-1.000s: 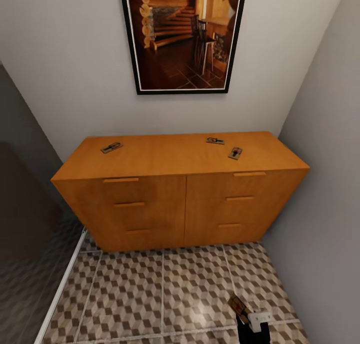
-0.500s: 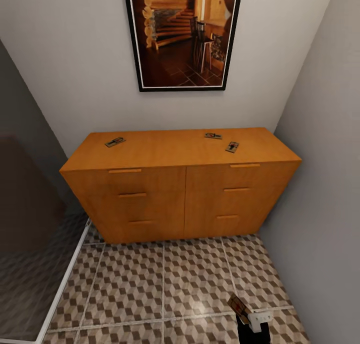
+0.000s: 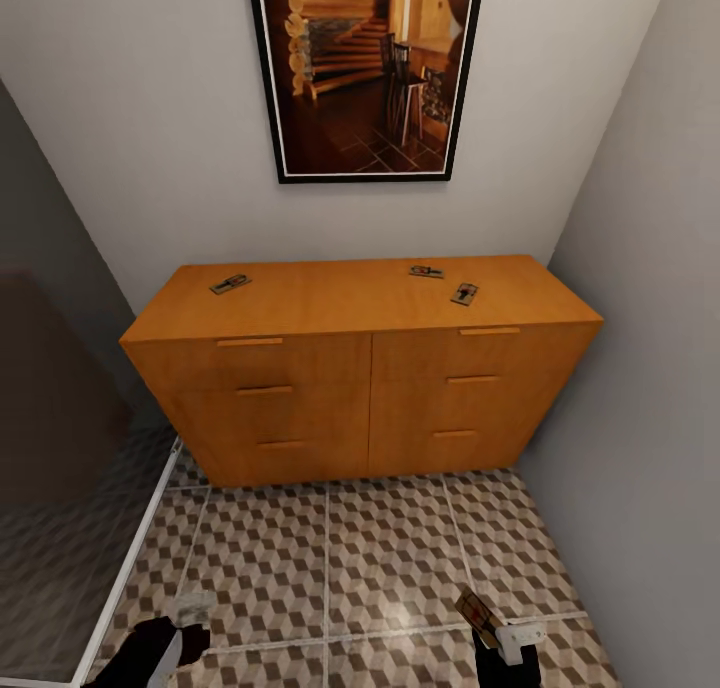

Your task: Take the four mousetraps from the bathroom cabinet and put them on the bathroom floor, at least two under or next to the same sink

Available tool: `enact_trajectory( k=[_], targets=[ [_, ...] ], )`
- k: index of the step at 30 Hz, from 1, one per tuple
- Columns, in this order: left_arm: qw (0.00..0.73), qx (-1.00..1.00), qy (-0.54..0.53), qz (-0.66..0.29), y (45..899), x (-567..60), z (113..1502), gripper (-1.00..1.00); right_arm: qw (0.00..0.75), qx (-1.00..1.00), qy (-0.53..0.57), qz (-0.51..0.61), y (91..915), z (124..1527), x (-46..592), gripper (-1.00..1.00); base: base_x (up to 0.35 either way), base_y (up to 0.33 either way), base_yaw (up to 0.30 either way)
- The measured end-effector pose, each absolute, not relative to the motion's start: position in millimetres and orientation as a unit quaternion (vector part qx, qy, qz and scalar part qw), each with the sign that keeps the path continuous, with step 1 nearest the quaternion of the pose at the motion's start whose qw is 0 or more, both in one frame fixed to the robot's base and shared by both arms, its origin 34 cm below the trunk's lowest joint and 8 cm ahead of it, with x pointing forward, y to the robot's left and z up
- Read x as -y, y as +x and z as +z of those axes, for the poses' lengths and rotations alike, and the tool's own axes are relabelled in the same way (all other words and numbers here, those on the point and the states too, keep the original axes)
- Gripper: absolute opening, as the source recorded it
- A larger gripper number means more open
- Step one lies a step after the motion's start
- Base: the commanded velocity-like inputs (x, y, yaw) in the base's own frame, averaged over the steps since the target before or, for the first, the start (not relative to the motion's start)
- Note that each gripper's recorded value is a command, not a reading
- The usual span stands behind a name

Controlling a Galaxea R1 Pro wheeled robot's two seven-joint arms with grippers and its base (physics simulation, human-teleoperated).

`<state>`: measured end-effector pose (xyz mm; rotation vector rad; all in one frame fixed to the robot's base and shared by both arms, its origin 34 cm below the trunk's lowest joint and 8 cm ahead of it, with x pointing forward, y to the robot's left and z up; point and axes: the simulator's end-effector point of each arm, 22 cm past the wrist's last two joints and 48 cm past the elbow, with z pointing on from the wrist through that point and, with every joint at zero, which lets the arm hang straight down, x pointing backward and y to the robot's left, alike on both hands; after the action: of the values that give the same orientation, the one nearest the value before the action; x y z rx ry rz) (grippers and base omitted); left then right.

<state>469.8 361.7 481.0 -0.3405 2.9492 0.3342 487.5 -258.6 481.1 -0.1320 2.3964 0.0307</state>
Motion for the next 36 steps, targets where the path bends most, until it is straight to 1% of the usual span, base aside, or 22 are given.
enact_trajectory(
  k=[1,5,9,15,21,26,36],
  targets=[
    [0.068,-0.986,-0.112,0.106,498.1,-360.9,499.1,1.00,0.362,-0.931,-0.052,0.012,487.5,481.0,258.3,-1.00,0.000,0.000,0.000],
    [0.078,-0.986,-0.112,0.092,577.2,-357.6,555.2,1.00,0.362,-0.931,-0.052,0.012,487.5,481.1,258.5,-1.00,0.000,0.000,0.000],
    [0.112,-0.985,-0.111,0.076,654.1,-348.2,616.2,1.00,0.361,-0.931,-0.052,0.012,486.0,480.6,258.0,-1.00,0.000,0.000,0.000],
    [0.159,-0.979,-0.110,0.065,721.1,-339.0,666.2,1.00,0.360,-0.931,-0.057,0.013,485.0,480.3,257.0,-1.00,0.000,0.000,0.000],
    [0.169,-0.979,-0.106,0.047,785.5,-325.8,709.4,1.00,0.360,-0.931,-0.059,0.013,485.0,480.3,256.8,-1.00,0.000,0.000,0.000],
    [0.171,-0.979,-0.101,0.035,820.7,-314.1,741.2,1.00,0.360,-0.931,-0.059,0.014,484.8,480.2,256.4,-1.00,0.000,0.000,0.000],
    [0.159,-0.983,-0.088,0.034,822.7,-303.7,741.4,1.00,0.360,-0.931,-0.059,0.014,484.9,480.2,256.5,-1.00,0.000,0.000,0.000]
  ],
)
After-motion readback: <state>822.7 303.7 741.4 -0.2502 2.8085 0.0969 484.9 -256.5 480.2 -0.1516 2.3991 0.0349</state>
